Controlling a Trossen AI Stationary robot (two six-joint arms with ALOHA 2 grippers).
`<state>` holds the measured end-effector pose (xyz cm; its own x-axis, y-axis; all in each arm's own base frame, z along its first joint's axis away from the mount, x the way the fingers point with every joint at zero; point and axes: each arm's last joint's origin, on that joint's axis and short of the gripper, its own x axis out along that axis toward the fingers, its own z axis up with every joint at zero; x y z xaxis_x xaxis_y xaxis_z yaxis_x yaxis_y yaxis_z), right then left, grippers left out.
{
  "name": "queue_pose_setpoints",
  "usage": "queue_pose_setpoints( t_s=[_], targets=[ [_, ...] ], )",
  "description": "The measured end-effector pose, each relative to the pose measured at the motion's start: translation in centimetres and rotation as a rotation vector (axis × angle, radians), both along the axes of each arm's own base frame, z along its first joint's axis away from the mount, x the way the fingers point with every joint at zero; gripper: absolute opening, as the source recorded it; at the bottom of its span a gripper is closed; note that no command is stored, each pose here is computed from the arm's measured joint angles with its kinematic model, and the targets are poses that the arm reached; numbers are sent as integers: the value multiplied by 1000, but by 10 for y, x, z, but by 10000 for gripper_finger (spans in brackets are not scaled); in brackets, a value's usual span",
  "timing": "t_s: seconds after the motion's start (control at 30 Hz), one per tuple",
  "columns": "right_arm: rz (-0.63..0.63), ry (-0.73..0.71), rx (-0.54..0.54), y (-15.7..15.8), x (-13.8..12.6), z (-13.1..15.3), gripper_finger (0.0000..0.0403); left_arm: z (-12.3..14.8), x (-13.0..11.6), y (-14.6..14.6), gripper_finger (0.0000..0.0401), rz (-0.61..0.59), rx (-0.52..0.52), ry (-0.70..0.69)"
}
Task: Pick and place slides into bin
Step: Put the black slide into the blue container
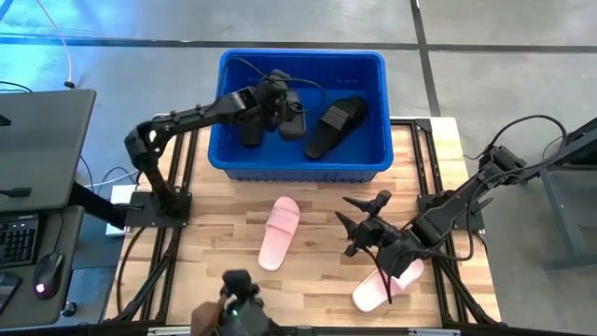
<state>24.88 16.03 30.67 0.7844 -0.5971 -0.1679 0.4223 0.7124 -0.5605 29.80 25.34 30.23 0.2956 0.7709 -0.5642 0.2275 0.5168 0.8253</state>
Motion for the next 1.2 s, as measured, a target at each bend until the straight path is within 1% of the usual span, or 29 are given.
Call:
queue_pose_setpoints(
  t_s=[0.1, 0.2, 0.27, 0.43, 0.63, 0.73, 0.8, 1.07, 1.2],
  targets=[
    [-10, 1, 16, -1, -2, -3, 197, -23, -17, 21, 1, 31, -35, -22],
    [-21, -12, 47, -2, -3, -5, 197, -37, -33, 36, 2, 75, -35, -41],
    [-26, -25, 70, -2, -3, -6, 197, -44, -44, 44, 7, 92, -60, -43],
    [4, -23, 120, -1, -3, -6, 197, -59, -61, 54, 20, 71, -129, -48],
    [15, -27, 148, -1, -2, -7, 197, -65, -60, 52, 35, 60, -145, -30],
    [15, -26, 145, -1, -2, -7, 197, -64, -57, 50, 52, 72, -141, -29],
    [11, -25, 145, -2, -2, -7, 197, -65, -57, 49, 67, 79, -151, -32],
    [-21, -13, 128, -12, 4, -7, 197, -67, -58, 49, 149, 175, -205, -128],
    [-21, 19, 104, -17, 8, -7, 197, -72, -55, 43, 187, 172, -291, -171]
  ],
)
